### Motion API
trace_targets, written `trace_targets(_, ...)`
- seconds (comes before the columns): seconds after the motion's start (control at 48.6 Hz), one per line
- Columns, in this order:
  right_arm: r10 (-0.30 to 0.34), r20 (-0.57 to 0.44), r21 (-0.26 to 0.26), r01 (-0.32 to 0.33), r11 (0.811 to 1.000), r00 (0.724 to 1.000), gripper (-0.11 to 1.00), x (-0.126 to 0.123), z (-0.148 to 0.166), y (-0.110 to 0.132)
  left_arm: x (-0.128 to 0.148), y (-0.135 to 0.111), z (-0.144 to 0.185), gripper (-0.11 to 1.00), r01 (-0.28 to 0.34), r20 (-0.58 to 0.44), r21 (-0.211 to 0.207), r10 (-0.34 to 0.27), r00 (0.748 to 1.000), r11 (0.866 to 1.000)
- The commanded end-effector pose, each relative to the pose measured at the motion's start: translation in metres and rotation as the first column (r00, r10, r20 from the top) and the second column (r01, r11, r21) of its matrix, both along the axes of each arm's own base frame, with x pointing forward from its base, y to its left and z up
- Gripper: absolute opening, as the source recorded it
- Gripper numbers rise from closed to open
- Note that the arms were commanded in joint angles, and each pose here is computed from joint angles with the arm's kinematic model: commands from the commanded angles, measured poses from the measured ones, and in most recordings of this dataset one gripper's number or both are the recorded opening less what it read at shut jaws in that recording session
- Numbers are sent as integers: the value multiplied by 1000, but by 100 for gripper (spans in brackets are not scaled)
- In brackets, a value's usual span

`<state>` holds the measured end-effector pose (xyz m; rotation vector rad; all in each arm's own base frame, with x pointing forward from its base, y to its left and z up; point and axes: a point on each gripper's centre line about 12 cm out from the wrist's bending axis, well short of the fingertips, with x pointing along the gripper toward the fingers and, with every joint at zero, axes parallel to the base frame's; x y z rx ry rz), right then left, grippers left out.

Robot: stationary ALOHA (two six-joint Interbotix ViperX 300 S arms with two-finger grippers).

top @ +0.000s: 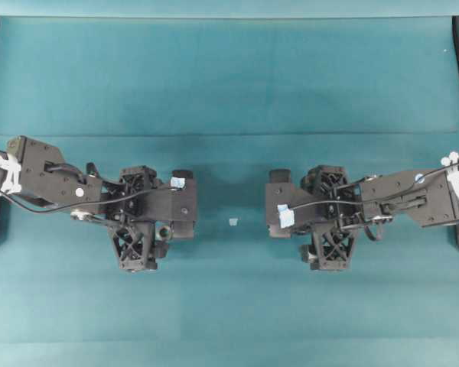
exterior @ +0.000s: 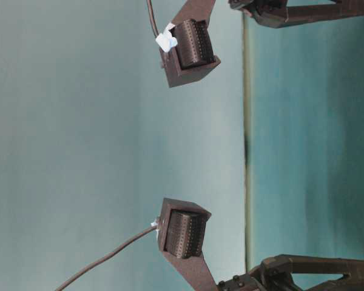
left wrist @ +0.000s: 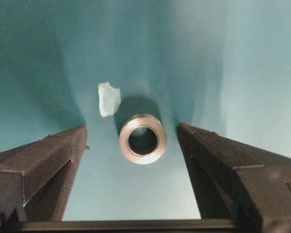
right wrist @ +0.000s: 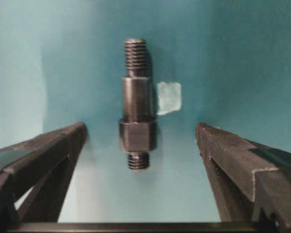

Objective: Insert the washer onto the shaft with both hands.
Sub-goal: 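Close left gripper on the silver washer and right gripper on the shaft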

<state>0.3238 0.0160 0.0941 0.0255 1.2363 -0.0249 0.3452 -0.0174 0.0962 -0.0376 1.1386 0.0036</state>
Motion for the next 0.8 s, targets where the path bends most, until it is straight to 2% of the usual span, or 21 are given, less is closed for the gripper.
trace_targets(0.0, -13, 8, 3, 13, 1000, 1000, 86, 0, 1, -2, 2, -2, 1, 87, 4, 11, 0, -4, 1000, 1000)
trace_targets(0.576, -22, 21, 5, 21, 1000, 1000, 85, 0, -1, -5, 3, -2, 2, 87, 6, 12, 0, -6, 1000, 1000)
trace_targets(0.782, -26, 20, 3, 26, 1000, 999, 73, 1, -1, -8, 2, -2, 1, 87, 6, 11, 0, -6, 1000, 1000)
